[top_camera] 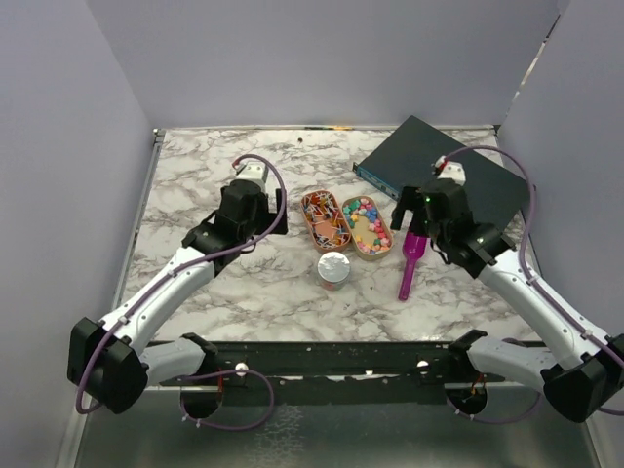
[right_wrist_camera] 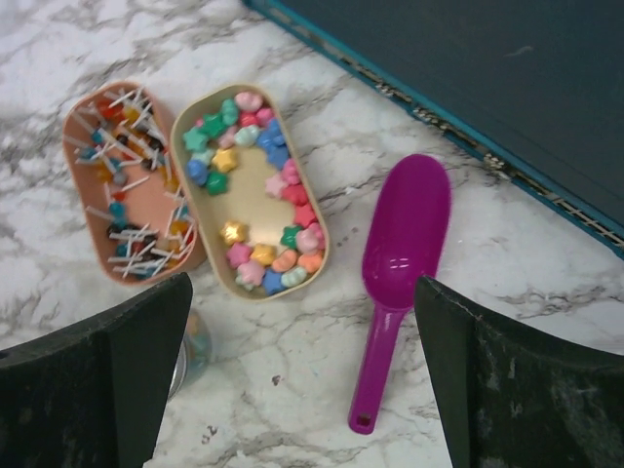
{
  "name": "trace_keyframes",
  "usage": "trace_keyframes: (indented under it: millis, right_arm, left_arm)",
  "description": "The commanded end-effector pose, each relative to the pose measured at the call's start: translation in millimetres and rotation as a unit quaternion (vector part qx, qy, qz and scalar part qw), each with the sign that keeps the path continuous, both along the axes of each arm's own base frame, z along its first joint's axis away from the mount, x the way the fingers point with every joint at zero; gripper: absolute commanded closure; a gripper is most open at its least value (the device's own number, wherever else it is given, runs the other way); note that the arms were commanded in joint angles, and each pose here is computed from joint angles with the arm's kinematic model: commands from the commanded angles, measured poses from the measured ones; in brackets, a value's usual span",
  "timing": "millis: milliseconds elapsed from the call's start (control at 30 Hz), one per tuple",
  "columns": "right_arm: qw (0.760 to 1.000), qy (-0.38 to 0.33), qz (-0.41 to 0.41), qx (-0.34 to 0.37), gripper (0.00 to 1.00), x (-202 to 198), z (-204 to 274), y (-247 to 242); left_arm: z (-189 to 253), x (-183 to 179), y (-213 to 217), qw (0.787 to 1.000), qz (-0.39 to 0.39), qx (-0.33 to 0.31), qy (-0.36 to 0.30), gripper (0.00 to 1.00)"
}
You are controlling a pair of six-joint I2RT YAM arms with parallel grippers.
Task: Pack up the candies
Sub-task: Reset both arms
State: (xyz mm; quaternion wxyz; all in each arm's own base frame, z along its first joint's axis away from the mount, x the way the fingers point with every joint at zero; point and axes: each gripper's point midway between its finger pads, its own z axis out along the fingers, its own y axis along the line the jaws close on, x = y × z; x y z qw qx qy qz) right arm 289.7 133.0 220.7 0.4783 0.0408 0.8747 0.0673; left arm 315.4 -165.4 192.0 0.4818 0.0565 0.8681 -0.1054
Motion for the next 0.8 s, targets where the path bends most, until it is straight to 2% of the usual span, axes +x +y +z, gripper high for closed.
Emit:
trace_keyframes:
  millis: [0,133,300,500,767]
  right_arm:
    - [0.999,0.002,-0.008,0.039,0.0,13.7,8.8,-19.2]
    - [0.999,-0.013,0.002,0.05,0.0,15.8,19.3,-21.2]
    - [0.994,-0.08,0.042,0.061,0.0,5.6,44.2,-18.9]
    - [0.993,-0.103,0.018,0.054,0.0,-6.6,42.9,-35.5]
    - [0.979,-0.173,0.06,0.086,0.0,-26.7,65.7,-30.9]
  left_arm:
    - [32.8,7.3,13.0,0.998,-0.002,-0.052,-0.028,0.01]
    - [52.8,5.7,28.9,0.995,0.013,-0.064,-0.072,0.01]
    - [67.4,-9.7,34.4,0.989,0.004,-0.086,-0.124,0.01]
    - [88.4,-31.2,45.6,0.975,-0.001,-0.106,-0.195,0.01]
    - [100.9,-46.8,62.8,0.964,0.015,-0.105,-0.242,0.01]
